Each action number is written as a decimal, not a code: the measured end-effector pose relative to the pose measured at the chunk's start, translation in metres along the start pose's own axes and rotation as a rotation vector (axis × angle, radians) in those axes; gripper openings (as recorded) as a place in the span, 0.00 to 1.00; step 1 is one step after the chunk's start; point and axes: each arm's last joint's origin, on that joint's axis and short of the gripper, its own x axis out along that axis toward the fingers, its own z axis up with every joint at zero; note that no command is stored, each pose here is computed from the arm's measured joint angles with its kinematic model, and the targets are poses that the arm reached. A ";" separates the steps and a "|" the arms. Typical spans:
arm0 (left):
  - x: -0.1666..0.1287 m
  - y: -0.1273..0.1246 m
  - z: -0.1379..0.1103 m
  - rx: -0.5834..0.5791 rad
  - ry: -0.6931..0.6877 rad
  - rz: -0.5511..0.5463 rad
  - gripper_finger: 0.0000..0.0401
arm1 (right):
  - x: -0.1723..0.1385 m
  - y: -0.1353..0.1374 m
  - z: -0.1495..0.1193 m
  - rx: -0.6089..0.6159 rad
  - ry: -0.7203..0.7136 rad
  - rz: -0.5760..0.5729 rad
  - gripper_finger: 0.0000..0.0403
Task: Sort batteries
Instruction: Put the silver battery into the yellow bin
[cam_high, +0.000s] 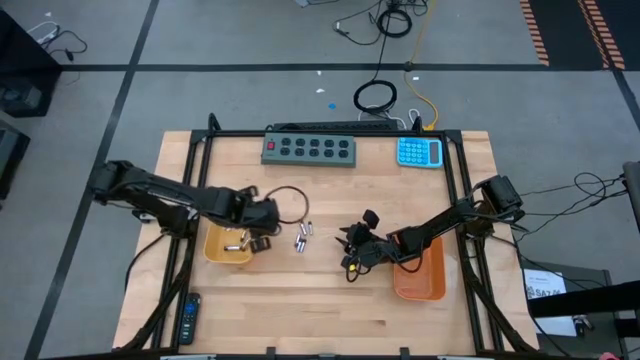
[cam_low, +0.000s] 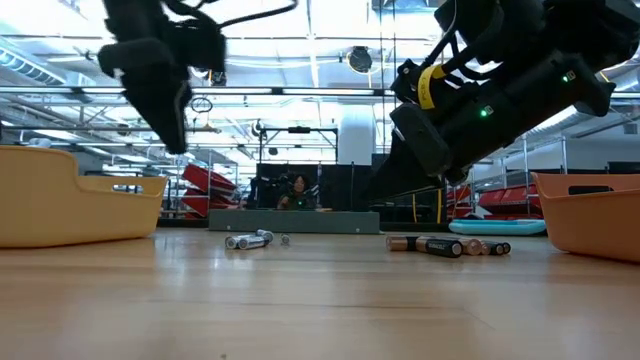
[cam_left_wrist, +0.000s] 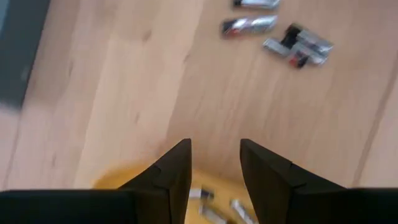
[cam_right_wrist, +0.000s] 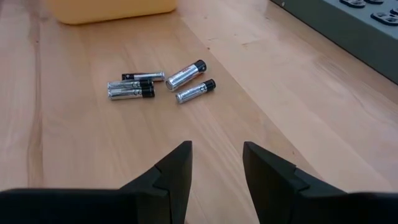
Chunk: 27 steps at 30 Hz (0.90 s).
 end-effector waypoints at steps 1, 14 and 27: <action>0.004 -0.002 0.006 0.029 -0.003 -0.002 0.36 | 0.000 0.000 0.000 0.002 -0.003 0.002 0.33; 0.051 -0.032 0.066 0.627 0.001 0.023 0.37 | -0.010 0.011 0.000 -0.034 -0.053 0.010 0.33; 0.073 -0.024 0.085 0.950 0.052 0.053 0.43 | -0.021 0.022 -0.007 -0.020 -0.048 0.040 0.33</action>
